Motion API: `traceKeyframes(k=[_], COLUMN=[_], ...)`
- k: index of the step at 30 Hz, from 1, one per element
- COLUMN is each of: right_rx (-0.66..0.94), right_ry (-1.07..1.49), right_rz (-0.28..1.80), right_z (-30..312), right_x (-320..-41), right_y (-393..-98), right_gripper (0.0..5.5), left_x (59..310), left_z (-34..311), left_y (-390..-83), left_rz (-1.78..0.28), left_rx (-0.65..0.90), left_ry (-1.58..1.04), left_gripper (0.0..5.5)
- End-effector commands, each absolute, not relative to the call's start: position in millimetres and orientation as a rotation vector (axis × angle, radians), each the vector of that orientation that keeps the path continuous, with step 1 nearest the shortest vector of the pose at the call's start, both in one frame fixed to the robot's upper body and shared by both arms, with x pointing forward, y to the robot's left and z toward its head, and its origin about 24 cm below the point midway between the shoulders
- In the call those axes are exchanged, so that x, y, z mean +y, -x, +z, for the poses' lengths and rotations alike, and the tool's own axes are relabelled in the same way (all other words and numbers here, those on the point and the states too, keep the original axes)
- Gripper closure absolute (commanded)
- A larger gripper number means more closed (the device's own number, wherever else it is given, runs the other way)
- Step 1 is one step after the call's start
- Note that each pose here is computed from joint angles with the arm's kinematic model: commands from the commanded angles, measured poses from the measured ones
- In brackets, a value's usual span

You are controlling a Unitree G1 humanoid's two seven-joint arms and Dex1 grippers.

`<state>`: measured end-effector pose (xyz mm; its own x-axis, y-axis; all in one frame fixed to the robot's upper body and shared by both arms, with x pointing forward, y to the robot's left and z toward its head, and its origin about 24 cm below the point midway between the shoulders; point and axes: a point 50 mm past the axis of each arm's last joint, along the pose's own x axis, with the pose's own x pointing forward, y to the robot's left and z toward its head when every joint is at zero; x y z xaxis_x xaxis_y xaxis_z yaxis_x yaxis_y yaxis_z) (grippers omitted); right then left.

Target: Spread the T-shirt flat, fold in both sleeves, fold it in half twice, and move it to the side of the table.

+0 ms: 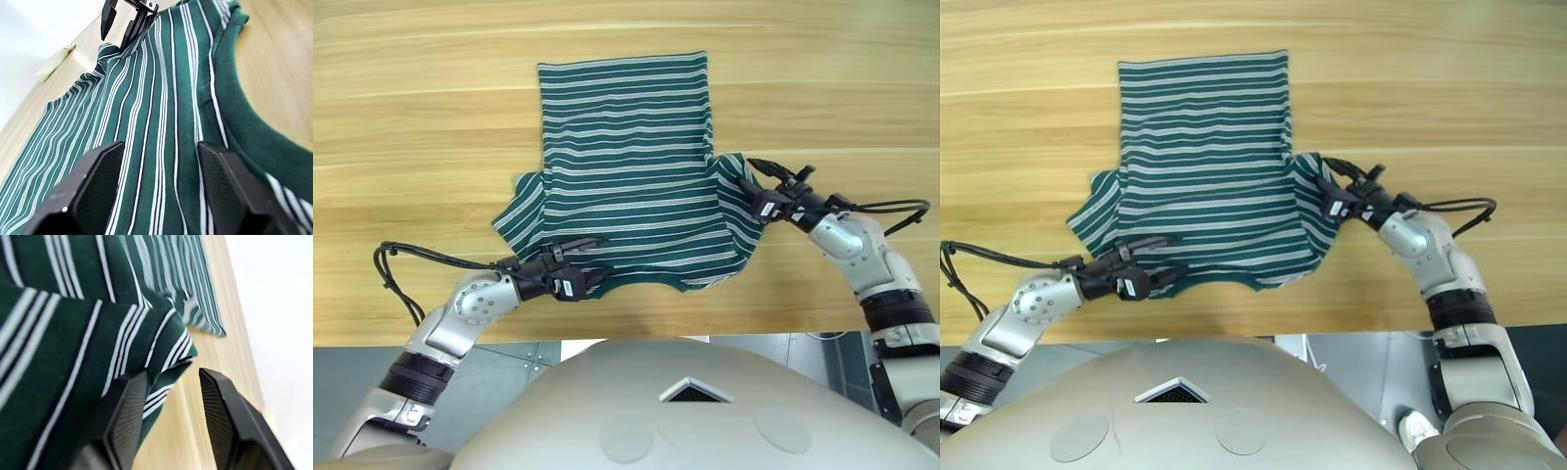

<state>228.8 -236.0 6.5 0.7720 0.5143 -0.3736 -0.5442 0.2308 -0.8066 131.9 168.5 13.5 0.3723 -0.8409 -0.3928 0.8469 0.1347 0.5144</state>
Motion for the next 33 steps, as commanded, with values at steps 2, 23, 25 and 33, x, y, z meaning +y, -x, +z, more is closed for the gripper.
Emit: traceKeyframes(k=[2, 23, 25, 33], right_rx=[0.12, -0.392, -0.37, -0.306], right_ry=[1.123, 0.803, 0.833, 0.894], right_rz=[0.743, 0.63, 0.636, 0.626], right_z=[-7.1, 104.5, 101.7, 94.2], right_x=[-242.5, -180.5, -182.5, -195.0], right_y=[-220.6, -209.7, -212.1, -209.4], right_gripper=[3.54, 3.54, 3.54, 3.54], left_x=[171.4, 271.7, 280.9, 269.8], left_z=[16.6, 77.8, 81.4, 56.9], left_y=[-135.2, -100.4, -86.9, -67.4], left_rz=[-1.188, -0.743, -0.75, -0.939], left_rx=[-0.015, 0.199, 0.291, 0.452], left_ry=[-0.78, -1.295, -1.362, -1.299], left_gripper=[2.72, 2.72, 2.72, 2.72])
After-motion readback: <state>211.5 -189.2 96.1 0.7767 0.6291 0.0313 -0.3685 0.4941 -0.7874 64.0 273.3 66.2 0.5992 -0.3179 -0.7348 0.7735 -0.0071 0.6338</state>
